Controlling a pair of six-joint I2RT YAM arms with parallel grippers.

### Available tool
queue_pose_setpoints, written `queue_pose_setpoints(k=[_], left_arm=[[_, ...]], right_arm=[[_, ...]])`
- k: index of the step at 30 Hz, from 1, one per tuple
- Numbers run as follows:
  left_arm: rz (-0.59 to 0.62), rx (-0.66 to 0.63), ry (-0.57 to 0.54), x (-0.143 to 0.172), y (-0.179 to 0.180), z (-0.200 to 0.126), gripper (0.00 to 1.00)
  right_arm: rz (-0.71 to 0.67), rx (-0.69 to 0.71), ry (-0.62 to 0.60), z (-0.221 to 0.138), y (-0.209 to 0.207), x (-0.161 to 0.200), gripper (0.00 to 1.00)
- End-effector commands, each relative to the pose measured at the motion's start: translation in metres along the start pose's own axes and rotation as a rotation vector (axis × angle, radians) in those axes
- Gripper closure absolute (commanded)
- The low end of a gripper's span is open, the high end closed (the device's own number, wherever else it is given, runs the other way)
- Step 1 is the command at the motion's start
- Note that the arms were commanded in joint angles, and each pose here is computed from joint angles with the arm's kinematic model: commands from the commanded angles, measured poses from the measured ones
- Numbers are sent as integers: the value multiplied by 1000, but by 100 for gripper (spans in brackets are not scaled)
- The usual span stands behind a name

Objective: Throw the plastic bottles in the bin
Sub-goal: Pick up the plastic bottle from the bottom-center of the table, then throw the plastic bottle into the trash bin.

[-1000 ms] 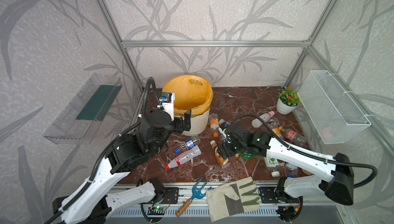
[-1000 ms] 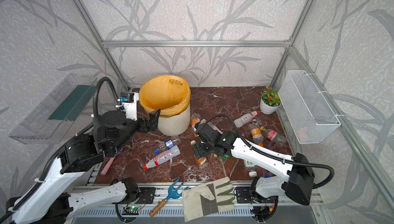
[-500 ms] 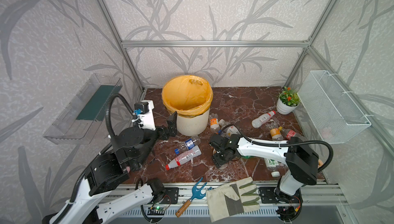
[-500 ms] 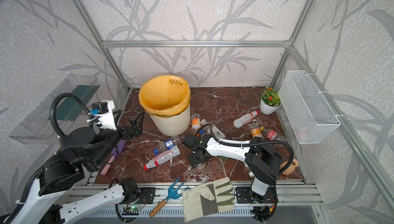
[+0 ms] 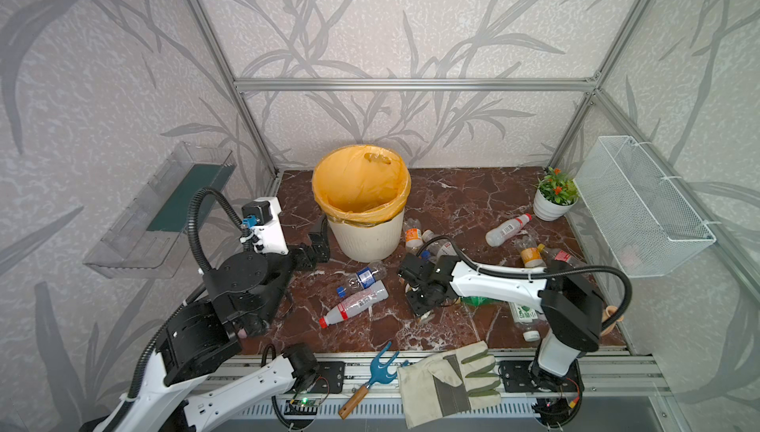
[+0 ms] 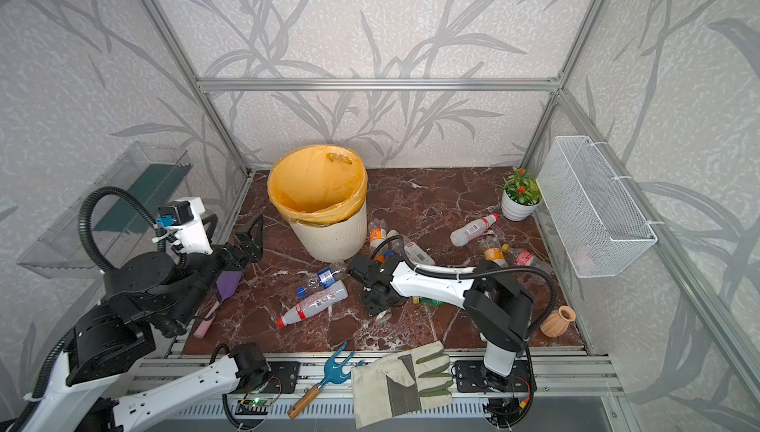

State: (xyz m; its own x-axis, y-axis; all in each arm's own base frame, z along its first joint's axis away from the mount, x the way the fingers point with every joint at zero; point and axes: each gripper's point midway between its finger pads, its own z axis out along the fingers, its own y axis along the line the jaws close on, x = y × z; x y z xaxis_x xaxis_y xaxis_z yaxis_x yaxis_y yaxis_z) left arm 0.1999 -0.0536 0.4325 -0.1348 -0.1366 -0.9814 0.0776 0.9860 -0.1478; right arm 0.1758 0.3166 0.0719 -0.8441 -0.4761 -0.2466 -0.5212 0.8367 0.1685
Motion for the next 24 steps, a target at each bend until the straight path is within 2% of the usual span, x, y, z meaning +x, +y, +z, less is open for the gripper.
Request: queue_pose_setpoints(k=[1, 10, 15, 20, 23, 24], left_arm=[[8, -67, 9, 7, 12, 1, 1], [23, -115, 26, 10, 13, 7, 0], [14, -145, 40, 15, 18, 8, 0], [-3, -153, 54, 19, 20, 7, 0], [-18, -146, 65, 22, 19, 8, 0], [-22, -144, 70, 24, 17, 10, 0]], right_arm=[[4, -53, -225, -77, 4, -25, 54], [-1, -83, -601, -222, -19, -40, 51], [-46, -105, -779, -292, -21, -80, 51], [-114, -213, -807, -315, 1, -149, 51], [-157, -277, -755, -302, 27, -209, 50], [-160, -303, -716, -288, 35, -233, 49]])
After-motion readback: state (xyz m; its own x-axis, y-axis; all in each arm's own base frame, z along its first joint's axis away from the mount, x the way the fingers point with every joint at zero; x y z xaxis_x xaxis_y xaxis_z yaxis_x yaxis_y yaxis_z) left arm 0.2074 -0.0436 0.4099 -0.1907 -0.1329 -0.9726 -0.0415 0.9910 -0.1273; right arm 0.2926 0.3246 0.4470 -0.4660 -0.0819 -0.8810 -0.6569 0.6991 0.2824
